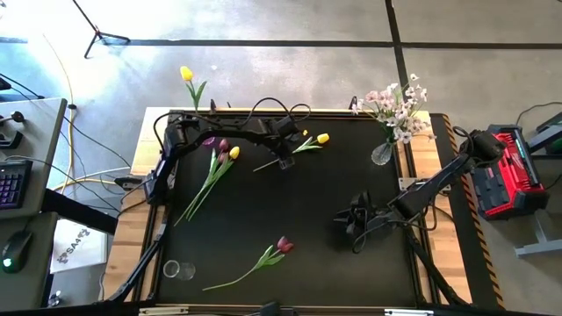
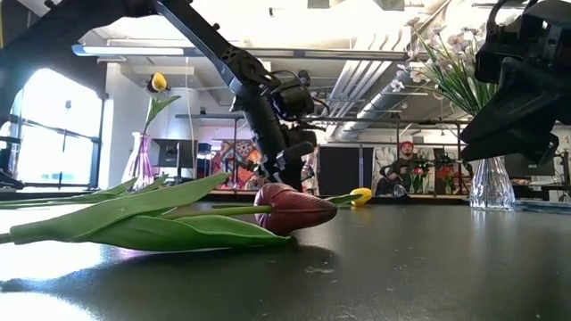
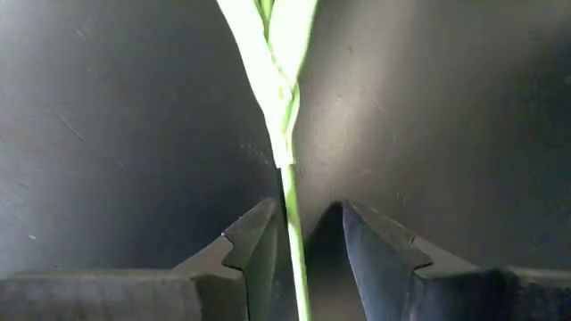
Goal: Sort flowers into vase by color
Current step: Put the right yellow flower into the purple vase
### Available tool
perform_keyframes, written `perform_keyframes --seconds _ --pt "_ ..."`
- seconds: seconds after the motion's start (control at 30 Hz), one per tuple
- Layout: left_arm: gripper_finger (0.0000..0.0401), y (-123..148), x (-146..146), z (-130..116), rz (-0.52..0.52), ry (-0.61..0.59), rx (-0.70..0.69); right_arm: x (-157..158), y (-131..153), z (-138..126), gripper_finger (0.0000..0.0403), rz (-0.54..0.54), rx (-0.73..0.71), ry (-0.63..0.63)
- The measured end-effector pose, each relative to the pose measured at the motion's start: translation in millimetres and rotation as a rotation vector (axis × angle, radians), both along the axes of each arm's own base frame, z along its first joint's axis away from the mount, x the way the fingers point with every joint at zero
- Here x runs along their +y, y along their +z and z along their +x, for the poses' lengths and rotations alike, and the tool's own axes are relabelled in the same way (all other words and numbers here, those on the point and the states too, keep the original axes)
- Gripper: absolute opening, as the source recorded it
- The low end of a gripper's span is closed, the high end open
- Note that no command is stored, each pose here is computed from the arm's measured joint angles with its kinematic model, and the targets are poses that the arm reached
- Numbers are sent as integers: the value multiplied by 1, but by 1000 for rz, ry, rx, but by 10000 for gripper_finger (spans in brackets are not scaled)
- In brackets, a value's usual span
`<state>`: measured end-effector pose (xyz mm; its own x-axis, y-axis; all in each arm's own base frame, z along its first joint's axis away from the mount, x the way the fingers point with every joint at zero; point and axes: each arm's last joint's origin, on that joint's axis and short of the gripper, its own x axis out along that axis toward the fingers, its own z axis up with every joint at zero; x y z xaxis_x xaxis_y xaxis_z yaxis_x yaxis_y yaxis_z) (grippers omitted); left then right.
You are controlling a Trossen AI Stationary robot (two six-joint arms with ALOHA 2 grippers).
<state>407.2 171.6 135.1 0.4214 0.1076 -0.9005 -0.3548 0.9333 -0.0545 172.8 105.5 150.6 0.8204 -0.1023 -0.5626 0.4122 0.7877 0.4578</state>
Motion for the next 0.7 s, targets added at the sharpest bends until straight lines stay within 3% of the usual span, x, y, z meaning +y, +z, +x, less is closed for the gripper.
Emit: perform_keyframes --seconds 0.13,0.47,0.7 --pt "102 -3 0 -4 -21 8 51 1 0 -1 140 2 -1 6" --pt "6 -6 -1 -7 0 24 114 2 1 0 140 19 -16 11" --pt "39 4 -8 -2 39 12 113 2 1 0 140 20 -16 12"
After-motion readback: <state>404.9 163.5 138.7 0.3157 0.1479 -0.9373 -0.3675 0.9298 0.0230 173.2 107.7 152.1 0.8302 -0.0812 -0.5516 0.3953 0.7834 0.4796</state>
